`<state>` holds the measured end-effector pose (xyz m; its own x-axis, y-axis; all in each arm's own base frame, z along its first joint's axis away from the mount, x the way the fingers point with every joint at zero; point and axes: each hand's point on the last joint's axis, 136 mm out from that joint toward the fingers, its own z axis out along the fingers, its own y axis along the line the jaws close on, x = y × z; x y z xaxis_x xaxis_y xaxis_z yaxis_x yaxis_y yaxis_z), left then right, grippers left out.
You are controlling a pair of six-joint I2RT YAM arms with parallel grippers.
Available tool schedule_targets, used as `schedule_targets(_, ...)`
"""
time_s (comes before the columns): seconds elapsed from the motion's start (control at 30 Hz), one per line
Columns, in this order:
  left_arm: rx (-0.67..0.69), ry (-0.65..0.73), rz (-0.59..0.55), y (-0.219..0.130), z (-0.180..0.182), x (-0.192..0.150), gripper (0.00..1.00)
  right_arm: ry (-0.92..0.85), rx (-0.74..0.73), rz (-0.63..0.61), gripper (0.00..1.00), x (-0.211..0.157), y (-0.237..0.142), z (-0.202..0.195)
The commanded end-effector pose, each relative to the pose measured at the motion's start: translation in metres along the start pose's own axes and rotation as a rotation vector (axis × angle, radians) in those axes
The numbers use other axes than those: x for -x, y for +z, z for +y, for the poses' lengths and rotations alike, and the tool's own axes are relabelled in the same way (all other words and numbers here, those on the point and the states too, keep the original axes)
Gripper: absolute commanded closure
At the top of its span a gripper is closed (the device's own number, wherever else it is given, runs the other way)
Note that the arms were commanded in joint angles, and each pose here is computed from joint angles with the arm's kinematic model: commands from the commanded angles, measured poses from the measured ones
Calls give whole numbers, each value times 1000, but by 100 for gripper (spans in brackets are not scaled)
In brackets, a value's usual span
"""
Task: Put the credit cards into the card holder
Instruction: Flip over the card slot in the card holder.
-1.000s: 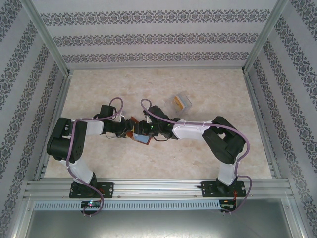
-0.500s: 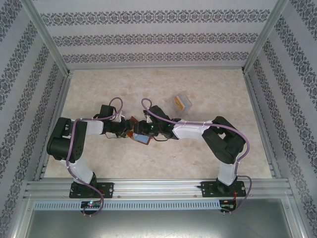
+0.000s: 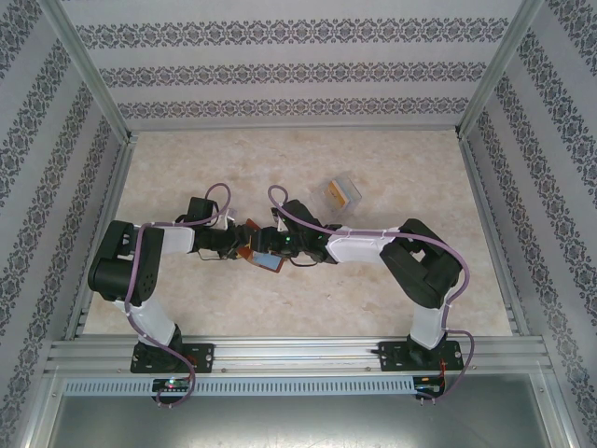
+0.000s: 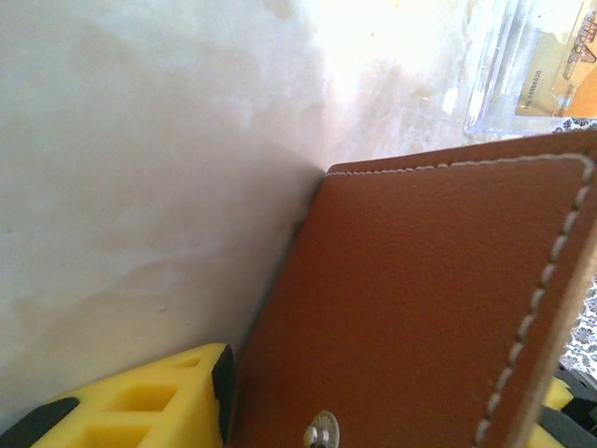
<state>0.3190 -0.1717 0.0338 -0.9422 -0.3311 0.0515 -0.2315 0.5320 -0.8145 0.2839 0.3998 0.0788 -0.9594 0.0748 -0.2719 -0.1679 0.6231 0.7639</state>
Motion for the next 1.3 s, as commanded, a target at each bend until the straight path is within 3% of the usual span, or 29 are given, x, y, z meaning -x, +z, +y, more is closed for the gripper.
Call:
schedule_targets(0.0, 100, -1, -56, 7, 32, 9, 58, -30, 126, -77, 45, 22, -8, 32)
schedule_targets(0.23, 95, -3, -64, 5, 30, 12, 57, -18, 113, -78, 45, 21, -6, 23)
schedule_targets(0.47, 69, 2, -155, -20, 15, 29, 31, -29, 126, -82, 49, 26, -6, 25)
schedule_targets(0.63, 29, 12, -227, -43, -3, 41, 20, -35, 132, -76, 49, 28, -3, 27)
schedule_targets(0.77, 44, 34, -255, -55, -6, 43, 19, -30, 138, -72, 49, 31, 4, 27)
schedule_targets(1.27, 33, 99, -123, -34, -7, 13, 21, 7, 113, -77, 40, 42, 20, 9)
